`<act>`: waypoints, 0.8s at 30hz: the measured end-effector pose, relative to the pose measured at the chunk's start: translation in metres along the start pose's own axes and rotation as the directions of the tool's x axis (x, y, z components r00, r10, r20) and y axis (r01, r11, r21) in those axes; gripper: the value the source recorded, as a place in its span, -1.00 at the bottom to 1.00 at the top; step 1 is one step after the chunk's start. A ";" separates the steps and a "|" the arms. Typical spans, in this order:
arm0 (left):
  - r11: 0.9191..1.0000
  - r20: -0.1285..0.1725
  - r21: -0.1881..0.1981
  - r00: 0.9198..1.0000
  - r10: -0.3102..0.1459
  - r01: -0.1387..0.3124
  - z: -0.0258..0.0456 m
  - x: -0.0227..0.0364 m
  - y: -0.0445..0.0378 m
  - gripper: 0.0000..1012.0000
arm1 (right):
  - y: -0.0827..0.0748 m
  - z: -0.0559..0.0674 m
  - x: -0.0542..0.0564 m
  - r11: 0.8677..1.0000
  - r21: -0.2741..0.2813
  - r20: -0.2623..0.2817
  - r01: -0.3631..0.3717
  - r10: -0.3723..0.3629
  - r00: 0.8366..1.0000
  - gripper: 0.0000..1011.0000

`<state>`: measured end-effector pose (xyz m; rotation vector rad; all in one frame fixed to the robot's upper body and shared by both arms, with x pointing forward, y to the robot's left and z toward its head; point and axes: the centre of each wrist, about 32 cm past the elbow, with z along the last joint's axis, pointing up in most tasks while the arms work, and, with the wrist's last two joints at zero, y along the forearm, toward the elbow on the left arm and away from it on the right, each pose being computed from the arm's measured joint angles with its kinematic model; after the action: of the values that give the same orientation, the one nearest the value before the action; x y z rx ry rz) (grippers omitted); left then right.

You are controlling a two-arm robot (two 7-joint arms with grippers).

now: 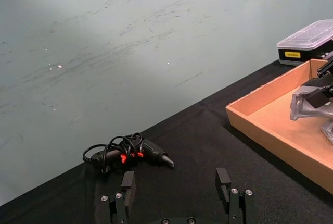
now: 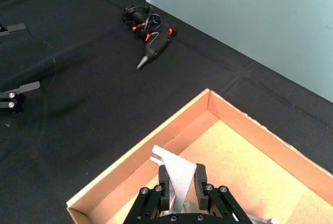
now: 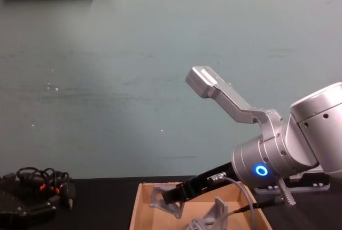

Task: Use one hand to pick up the angle iron from the table and place it into the box.

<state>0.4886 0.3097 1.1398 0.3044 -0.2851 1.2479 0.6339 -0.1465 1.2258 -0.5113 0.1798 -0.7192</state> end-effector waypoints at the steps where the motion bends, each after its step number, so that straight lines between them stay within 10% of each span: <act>1: 1.000 0.000 0.000 1.000 0.000 0.000 0.0000 0.0000 0.0000 1.00 | 0.000 0.000 0.000 1.000 0.001 0.001 -0.001 0.001 1.000 -0.43; 8: 1.000 0.000 0.000 1.000 0.000 0.000 0.0000 0.0000 0.0000 1.00 | -0.001 0.000 -0.001 1.000 0.002 0.002 -0.001 0.001 1.000 -0.34; 24: 1.000 0.000 0.000 1.000 0.000 0.000 0.0000 0.0000 0.0000 1.00 | -0.002 0.000 -0.001 1.000 0.003 0.003 -0.002 0.002 1.000 0.61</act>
<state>0.4886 0.3097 1.1398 0.3044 -0.2850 1.2480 0.6314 -0.1469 1.2264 -0.5089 0.1766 -0.7171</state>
